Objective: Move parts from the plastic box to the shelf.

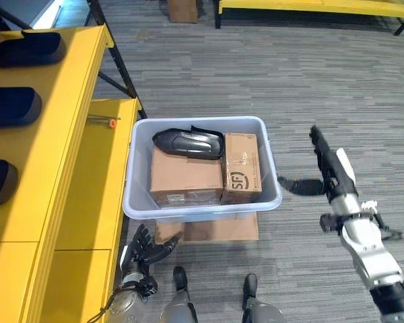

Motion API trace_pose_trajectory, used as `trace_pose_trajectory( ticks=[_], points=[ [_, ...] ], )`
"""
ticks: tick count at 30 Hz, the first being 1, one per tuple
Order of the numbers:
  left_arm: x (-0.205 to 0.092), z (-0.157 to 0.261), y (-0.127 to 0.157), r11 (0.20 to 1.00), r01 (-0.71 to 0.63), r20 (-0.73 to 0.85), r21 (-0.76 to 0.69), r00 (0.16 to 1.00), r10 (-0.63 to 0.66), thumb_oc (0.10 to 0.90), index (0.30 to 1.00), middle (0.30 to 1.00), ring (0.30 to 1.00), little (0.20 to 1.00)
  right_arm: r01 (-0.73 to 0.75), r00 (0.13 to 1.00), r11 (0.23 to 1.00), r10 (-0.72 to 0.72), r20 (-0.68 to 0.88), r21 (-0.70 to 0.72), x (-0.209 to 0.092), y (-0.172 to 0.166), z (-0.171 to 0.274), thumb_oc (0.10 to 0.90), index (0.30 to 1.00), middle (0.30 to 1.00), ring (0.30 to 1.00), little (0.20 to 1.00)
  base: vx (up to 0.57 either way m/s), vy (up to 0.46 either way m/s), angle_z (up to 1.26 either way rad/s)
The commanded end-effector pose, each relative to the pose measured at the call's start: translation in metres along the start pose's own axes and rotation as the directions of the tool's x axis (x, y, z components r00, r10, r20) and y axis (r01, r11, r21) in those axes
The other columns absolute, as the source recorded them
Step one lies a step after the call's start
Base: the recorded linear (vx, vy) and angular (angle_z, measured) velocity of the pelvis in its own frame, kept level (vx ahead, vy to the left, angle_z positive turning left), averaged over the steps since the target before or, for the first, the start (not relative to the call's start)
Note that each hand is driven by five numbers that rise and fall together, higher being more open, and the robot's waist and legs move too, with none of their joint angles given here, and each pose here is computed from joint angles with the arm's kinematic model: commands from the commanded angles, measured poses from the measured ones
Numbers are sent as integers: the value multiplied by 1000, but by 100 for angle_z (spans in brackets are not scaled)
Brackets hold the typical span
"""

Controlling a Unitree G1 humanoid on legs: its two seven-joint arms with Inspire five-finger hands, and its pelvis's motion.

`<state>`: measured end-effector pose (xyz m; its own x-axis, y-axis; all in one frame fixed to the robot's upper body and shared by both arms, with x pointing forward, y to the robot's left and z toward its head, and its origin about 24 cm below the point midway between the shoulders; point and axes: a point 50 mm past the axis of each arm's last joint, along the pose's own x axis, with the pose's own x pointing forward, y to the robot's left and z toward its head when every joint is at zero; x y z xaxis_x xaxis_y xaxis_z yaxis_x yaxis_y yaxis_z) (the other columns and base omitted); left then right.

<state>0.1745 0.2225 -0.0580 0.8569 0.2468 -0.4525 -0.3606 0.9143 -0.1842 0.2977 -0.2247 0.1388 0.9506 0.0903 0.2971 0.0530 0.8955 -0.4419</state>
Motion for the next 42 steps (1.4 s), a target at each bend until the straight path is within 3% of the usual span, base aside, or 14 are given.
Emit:
trace_pose_trajectory(
  ticks=[1, 7, 16, 42],
  points=[
    [5, 49, -2, 997, 75, 215, 27, 973, -79, 900, 1000, 1000, 1000, 1000, 32, 962, 995, -5, 271, -95, 35, -19, 59, 900, 1000, 1000, 1000, 1000, -30, -24, 8],
    [3, 59, 0, 994, 103, 242, 49, 964, -112, 900, 1000, 1000, 1000, 1000, 49, 946, 966, 37, 322, -256, 74, -34, 96, 900, 1000, 1000, 1000, 1000, -76, -24, 9],
    [7, 75, -13, 987, 144, 290, 68, 944, -158, 900, 1000, 1000, 1000, 1000, 93, 932, 921, 54, 359, -379, 110, -34, 135, 900, 1000, 1000, 1000, 1000, -62, 17, 2],
    [19, 112, -49, 975, 218, 417, 50, 882, -219, 900, 1000, 1000, 1000, 1000, 183, 947, 802, 12, 322, -569, 156, -41, 179, 900, 1000, 1000, 1000, 1000, -16, 13, 4]
  ],
)
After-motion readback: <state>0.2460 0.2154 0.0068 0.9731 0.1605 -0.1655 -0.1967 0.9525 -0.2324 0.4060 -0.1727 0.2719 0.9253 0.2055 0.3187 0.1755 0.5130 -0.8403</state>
